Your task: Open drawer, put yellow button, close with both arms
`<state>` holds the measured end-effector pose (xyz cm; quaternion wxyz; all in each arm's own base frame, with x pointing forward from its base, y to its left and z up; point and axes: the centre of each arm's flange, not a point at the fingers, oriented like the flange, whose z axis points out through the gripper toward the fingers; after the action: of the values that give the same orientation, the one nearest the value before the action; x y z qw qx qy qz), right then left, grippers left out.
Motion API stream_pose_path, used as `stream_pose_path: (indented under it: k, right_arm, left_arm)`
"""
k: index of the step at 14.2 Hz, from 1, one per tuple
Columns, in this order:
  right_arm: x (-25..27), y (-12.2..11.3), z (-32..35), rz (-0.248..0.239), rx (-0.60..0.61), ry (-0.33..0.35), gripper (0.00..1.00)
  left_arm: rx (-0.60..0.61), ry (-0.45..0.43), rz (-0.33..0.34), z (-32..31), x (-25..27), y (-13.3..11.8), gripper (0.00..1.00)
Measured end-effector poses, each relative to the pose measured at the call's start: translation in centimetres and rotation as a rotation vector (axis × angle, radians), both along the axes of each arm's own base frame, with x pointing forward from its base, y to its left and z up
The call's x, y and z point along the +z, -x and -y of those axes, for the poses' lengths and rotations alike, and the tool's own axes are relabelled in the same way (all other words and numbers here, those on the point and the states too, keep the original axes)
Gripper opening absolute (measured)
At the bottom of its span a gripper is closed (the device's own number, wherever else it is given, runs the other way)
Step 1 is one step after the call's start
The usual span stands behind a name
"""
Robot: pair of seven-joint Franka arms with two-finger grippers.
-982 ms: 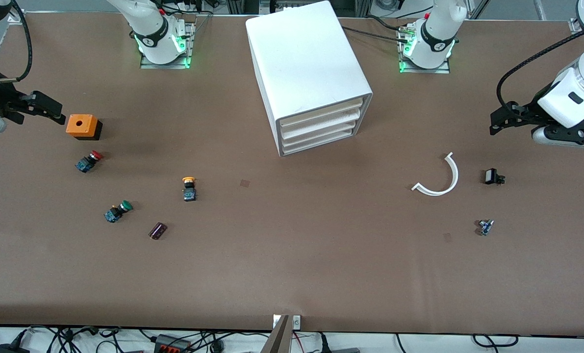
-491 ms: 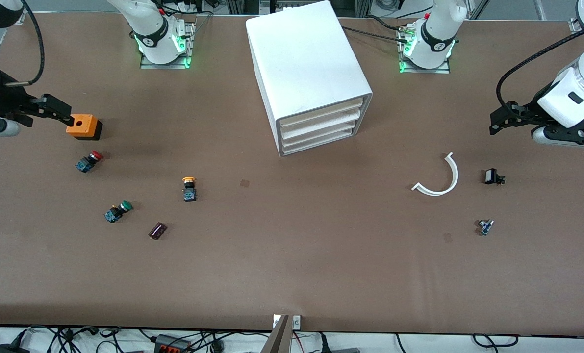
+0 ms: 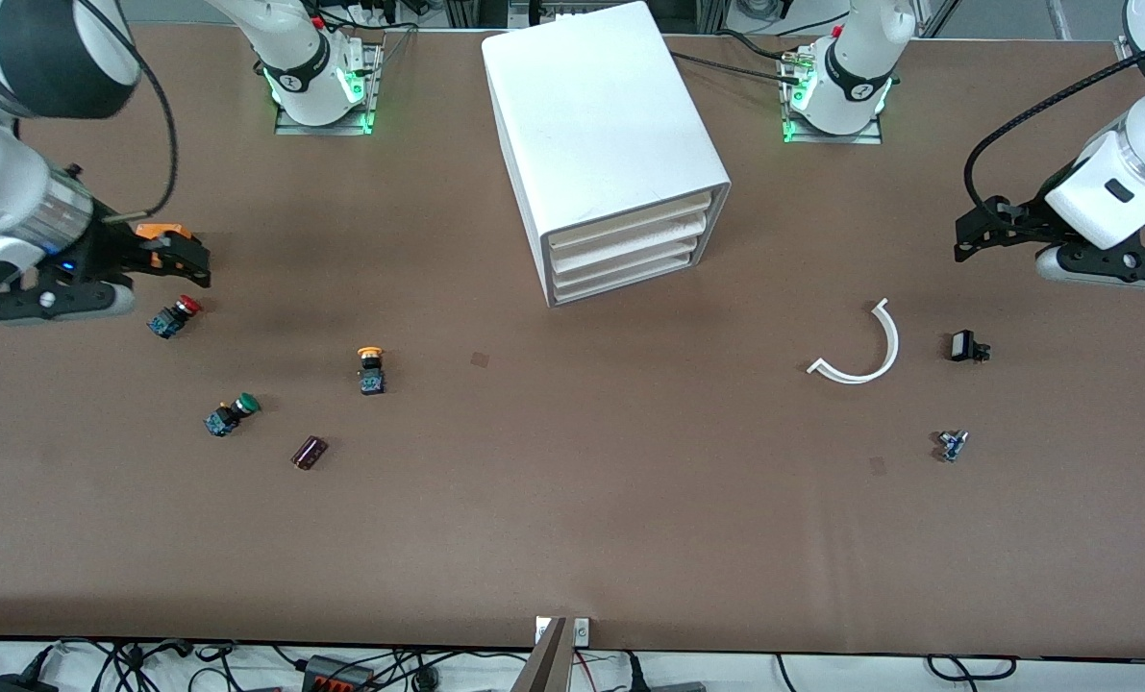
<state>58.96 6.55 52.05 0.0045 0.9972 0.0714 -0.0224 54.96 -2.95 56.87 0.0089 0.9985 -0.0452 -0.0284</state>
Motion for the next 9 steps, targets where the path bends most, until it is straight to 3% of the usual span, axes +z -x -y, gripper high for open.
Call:
stream_pose_path:
  k: [2,5,9]
  right_arm:
    - [-1.9,-0.8,-1.5,-0.008,0.022,0.002,1.0]
    - [-4.8,-1.9,-2.6,-0.024,0.038,0.006,1.0]
    - [-10.1,-3.0,-5.6,-0.064,0.082,0.014,1.0]
  left_arm:
    - [-0.018,0.0,-0.071,0.9,-0.5,0.9,1.0]
    - [-0.099,0.002,-0.229,5.2,-1.8,3.1,1.0]
    - [-0.16,0.176,-0.444,10.6,-5.6,4.6,1.0]
